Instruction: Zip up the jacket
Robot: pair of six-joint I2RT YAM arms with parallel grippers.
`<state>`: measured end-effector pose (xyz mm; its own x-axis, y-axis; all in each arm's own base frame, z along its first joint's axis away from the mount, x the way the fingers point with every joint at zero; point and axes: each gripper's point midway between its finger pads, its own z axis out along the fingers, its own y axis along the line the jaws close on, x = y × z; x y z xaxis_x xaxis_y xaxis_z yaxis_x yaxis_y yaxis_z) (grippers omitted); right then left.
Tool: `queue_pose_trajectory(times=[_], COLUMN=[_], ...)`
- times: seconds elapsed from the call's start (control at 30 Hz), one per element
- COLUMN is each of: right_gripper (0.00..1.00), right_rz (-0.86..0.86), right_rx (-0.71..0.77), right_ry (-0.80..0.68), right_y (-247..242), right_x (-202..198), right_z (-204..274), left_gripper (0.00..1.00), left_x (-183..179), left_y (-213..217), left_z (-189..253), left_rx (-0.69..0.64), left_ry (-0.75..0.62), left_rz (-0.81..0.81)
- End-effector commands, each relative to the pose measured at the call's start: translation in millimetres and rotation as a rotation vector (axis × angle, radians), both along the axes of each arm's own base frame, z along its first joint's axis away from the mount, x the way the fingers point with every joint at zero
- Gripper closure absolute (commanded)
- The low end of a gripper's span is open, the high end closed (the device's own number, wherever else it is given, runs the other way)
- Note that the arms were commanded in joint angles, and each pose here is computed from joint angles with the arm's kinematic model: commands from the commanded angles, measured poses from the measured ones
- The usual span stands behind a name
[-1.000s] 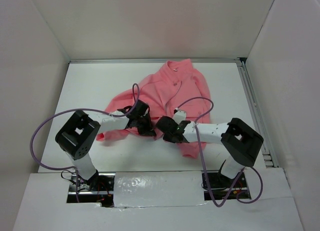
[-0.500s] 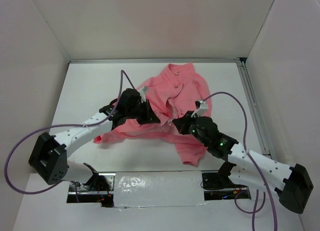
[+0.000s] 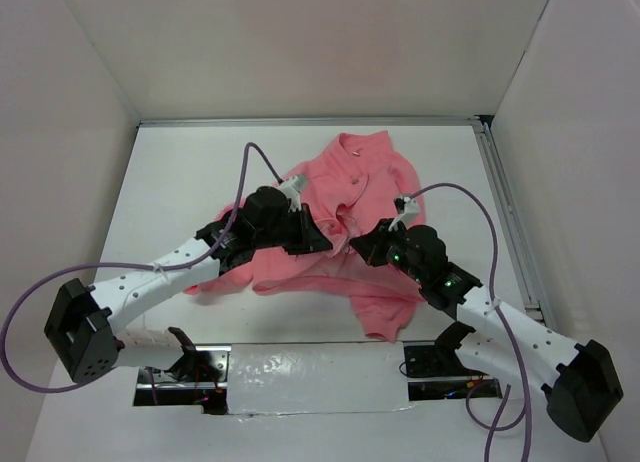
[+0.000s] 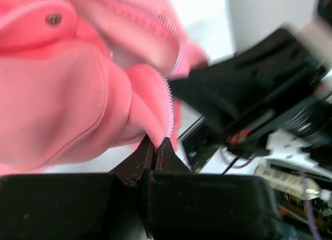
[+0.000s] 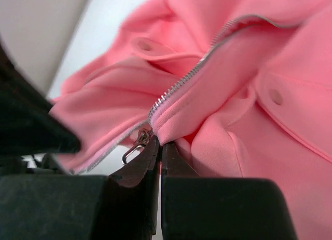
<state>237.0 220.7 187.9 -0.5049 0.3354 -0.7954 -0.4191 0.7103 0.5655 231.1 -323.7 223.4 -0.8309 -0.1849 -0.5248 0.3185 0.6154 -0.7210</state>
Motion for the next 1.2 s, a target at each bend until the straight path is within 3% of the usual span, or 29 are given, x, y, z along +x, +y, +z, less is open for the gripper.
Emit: queue_pose_trajectory(times=[0.0, 0.1, 0.2, 0.27, 0.33, 0.43, 0.63, 0.77, 0.9, 1.17], right_gripper=[1.00, 1.00, 1.00, 1.00, 1.00, 1.00, 1.00, 1.00, 1.00, 1.00], right_rz=[-0.076, -0.136, -0.169, -0.175, -0.169, -0.162, -0.218, -0.277, -0.275, -0.236], right_rx=[-0.042, -0.083, -0.103, -0.131, -0.155, -0.197, -0.274, -0.282, -0.281, -0.276], right_ry=[0.149, 0.267, 0.319, 0.351, 0.374, 0.425, 0.524, 0.540, 0.540, 0.526], right_y=[-13.0, -26.5, -35.1, -38.9, -40.1, -39.7, -42.5, -46.9, -45.9, -39.2], right_x=[5.7, -2.2, -9.5, -14.7, -20.2, -29.0, -38.8, -29.9, -24.8, -22.9], right_z=[-26.8, -70.5, -89.7, -100.0, -109.0, -125.3, -154.1, -157.2, -157.6, -155.6], left_gripper=[0.99, 0.82, 0.36, 0.28, 0.01, 0.01, 0.01, 0.01, 0.01, 0.15], left_x=[-22.6, -71.2, -127.2, -149.1, -159.4, -153.0, -92.2, -74.0, -89.3, -81.6], left_y=[5.0, 15.6, 23.4, 29.7, 30.9, 34.3, 40.4, 42.3, 31.4, 13.2], left_z=[-54.2, -103.1, -123.6, -119.1, -108.1, -84.4, -68.3, -101.2, -127.5, -168.1], left_rx=[0.107, 0.180, 0.217, 0.196, 0.162, 0.169, 0.248, 0.378, 0.428, 0.586], left_ry=[0.125, 0.262, 0.315, 0.293, 0.263, 0.201, 0.134, 0.192, 0.162, 0.103], left_rz=[-0.036, -0.171, -0.319, -0.406, -0.467, -0.463, -0.271, -0.247, -0.361, -0.328])
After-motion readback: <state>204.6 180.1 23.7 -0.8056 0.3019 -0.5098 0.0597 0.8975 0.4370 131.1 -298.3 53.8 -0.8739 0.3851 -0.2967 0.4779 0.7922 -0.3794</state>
